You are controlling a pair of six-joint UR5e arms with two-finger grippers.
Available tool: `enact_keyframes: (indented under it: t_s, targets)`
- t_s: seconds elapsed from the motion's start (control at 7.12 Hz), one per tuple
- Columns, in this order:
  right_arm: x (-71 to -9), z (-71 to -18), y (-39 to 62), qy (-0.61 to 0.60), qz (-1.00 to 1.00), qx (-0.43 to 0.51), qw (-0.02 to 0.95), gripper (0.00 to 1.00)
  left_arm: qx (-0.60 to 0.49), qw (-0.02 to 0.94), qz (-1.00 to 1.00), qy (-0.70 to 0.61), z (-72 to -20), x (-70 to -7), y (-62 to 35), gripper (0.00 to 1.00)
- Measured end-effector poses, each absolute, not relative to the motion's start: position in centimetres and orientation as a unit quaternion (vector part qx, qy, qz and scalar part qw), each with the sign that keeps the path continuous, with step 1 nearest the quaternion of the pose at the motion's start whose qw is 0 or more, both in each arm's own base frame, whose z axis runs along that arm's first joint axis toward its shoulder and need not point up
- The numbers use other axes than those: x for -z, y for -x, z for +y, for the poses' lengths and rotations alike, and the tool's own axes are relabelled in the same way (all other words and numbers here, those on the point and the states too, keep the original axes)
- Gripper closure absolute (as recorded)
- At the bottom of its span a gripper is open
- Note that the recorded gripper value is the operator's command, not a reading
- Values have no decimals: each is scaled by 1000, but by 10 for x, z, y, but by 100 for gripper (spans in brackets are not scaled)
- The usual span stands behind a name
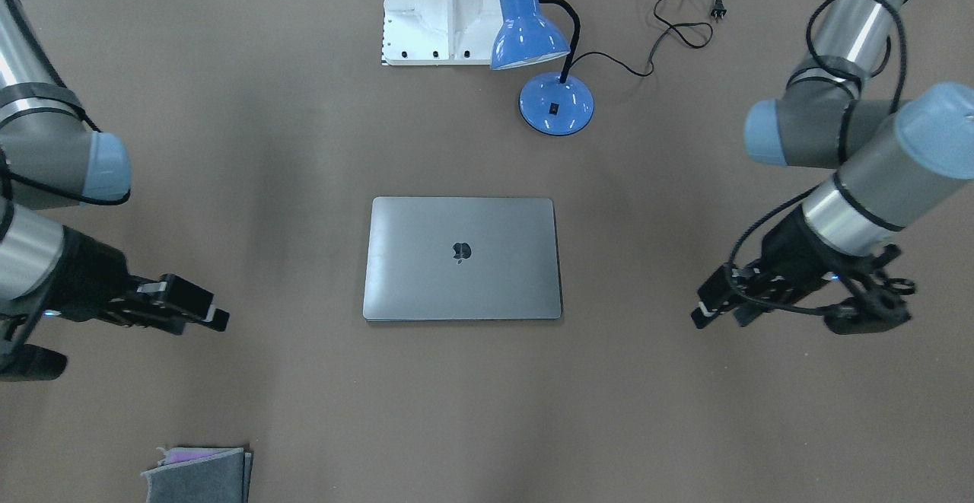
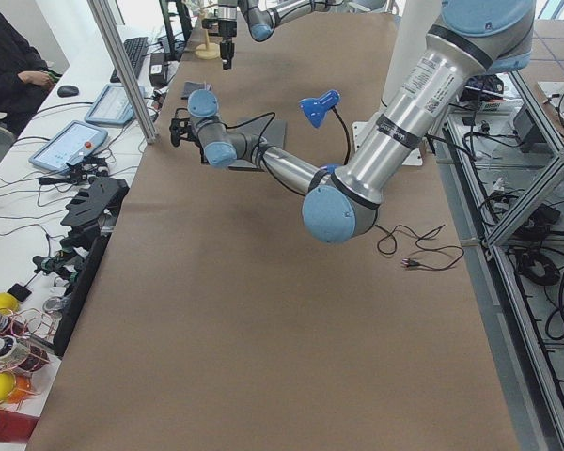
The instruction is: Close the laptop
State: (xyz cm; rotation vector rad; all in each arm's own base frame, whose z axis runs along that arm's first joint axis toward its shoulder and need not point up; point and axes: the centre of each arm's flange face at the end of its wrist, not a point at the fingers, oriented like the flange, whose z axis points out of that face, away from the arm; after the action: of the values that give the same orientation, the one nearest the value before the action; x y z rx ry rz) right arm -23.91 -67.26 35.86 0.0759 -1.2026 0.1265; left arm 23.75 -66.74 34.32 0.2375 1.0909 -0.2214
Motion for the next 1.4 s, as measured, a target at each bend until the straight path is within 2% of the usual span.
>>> enact_keyframes:
  t_s: [0.42, 0.7, 1.12, 1.4]
  targets:
    - [-490, -680, 115, -94, -437, 11, 894, 0, 62, 909, 394, -120, -649, -381, -66, 2]
    - [-570, -661, 27, -82, -332, 74, 937, 0, 62, 927, 360, -82, -610, -450, 16, 2]
    - [-647, -571, -49, -21, -338, 57, 939, 0, 82, 933, 350, -25, -515, -576, 64, 2]
    - [-651, -518, -53, 8, -368, 38, 929, 0, 96, 924, 369, 10, -485, -616, 64, 2]
